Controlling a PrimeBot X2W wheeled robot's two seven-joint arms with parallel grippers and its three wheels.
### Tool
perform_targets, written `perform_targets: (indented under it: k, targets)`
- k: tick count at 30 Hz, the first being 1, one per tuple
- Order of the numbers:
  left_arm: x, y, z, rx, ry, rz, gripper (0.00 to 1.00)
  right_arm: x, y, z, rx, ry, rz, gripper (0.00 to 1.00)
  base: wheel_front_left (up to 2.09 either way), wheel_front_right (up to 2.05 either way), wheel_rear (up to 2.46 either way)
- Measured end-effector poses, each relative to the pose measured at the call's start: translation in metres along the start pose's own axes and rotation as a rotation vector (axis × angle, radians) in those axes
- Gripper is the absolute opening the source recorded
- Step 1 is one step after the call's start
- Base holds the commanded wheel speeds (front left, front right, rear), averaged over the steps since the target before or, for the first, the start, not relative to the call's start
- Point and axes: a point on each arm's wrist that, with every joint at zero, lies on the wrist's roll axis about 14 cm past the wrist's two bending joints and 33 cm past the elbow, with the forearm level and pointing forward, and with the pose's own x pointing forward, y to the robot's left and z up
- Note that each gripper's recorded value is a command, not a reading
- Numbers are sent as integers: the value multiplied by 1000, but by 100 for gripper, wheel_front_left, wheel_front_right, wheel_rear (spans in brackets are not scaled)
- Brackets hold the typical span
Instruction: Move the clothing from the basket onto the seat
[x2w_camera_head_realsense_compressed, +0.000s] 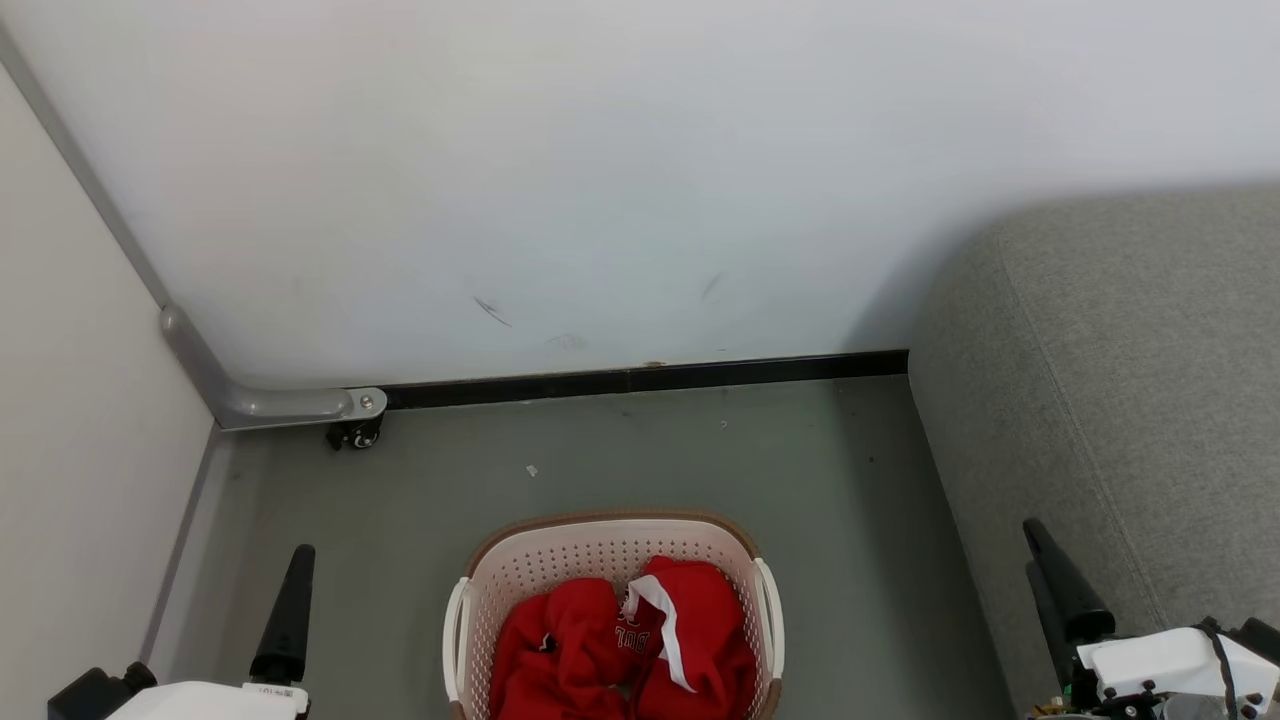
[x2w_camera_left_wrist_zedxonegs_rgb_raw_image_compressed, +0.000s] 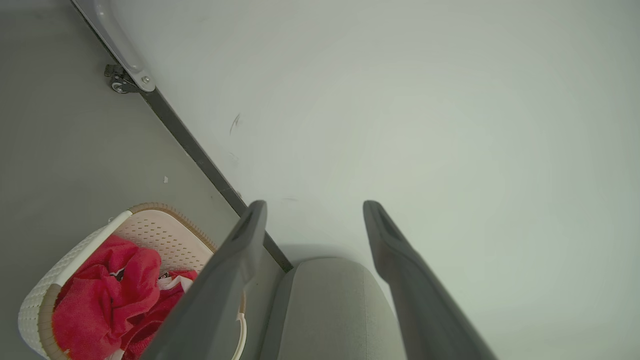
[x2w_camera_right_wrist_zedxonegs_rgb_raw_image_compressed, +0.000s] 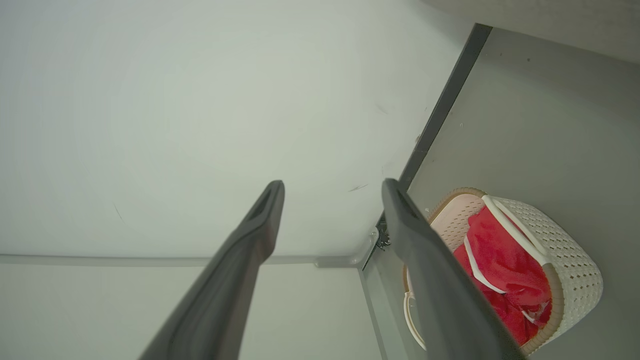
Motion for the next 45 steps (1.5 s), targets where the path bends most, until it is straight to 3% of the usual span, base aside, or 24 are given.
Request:
perform_targets:
  k: [45]
  targets:
    - [2,-43,0,647,-35,-165,100,9,37,-2,-612,-49,127,100,0,0,0]
